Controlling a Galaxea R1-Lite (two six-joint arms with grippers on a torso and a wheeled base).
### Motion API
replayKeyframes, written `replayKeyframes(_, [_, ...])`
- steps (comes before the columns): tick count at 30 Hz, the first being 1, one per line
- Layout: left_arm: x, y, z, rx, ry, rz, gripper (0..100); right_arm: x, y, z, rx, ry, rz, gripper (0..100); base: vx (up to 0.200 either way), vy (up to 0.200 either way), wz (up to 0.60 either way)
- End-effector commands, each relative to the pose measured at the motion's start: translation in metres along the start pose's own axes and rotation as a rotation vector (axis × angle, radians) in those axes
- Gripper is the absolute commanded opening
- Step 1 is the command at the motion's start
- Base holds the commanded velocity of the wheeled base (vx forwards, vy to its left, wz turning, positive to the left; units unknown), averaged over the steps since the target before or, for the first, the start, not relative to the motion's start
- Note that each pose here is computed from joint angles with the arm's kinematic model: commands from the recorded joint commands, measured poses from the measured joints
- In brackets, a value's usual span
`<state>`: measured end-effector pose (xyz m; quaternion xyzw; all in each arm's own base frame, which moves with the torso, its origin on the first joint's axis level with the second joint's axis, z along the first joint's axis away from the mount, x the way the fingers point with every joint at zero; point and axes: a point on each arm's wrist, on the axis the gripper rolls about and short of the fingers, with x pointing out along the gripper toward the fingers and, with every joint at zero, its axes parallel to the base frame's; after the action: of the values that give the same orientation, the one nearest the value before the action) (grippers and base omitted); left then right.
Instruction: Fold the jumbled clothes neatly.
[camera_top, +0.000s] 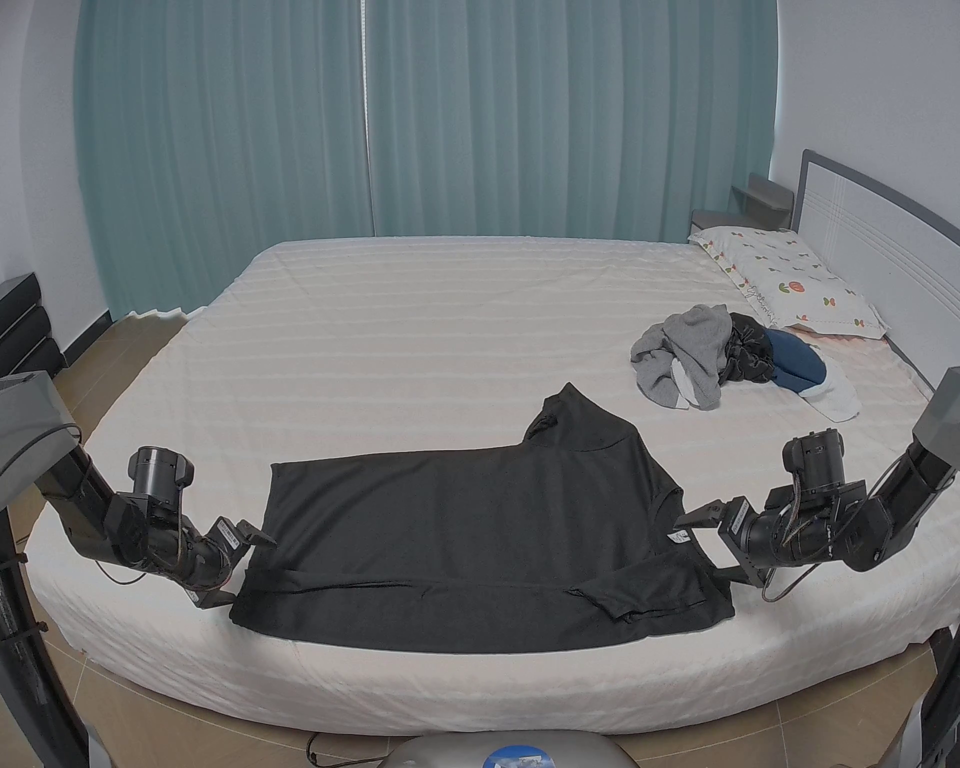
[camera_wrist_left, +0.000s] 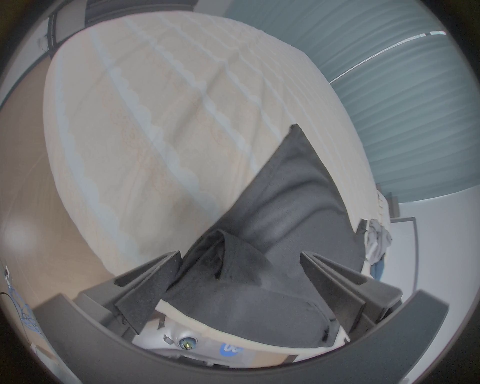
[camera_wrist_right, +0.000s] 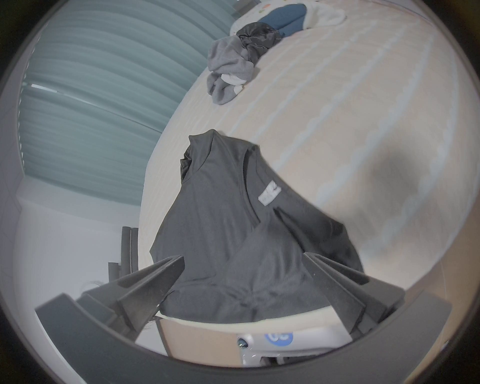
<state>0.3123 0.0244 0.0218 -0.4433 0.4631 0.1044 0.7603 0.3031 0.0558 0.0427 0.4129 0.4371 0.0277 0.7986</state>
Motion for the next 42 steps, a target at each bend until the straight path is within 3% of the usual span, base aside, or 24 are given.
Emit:
replayKeyframes(1, [-0.022,0.005,0.004,-0.026,-0.020,-0.041,100,-0.015,0.005,-0.017,0.004,0.022,0.016,100,0.000,0.000,0.00])
replayKeyframes(9, [-0.036,0.007,0.006,-0.063,0.003,-0.101,100,-0.013,0.003,-0.021,0.121,0.036,0.011,100,0.000,0.000,0.00])
replayKeyframes(19, [-0.040,0.007,0.010,-0.100,-0.012,-0.120,100,-0.020,-0.003,-0.030,0.106,-0.013,0.099,100,0.000,0.000,0.00])
replayKeyframes(27, [-0.041,0.007,0.010,-0.129,0.017,-0.141,100,-0.015,-0.011,-0.034,0.097,-0.025,0.119,100,0.200,0.000,0.00])
replayKeyframes(33, [-0.044,0.001,0.002,-0.104,0.030,-0.150,100,-0.016,-0.011,-0.033,0.097,-0.027,0.122,100,0.033,0.000,0.00])
replayKeyframes(42, [-0.056,-0.010,-0.040,0.040,0.095,-0.162,100,-0.018,-0.011,-0.035,0.092,-0.025,0.122,100,0.000,0.000,0.00])
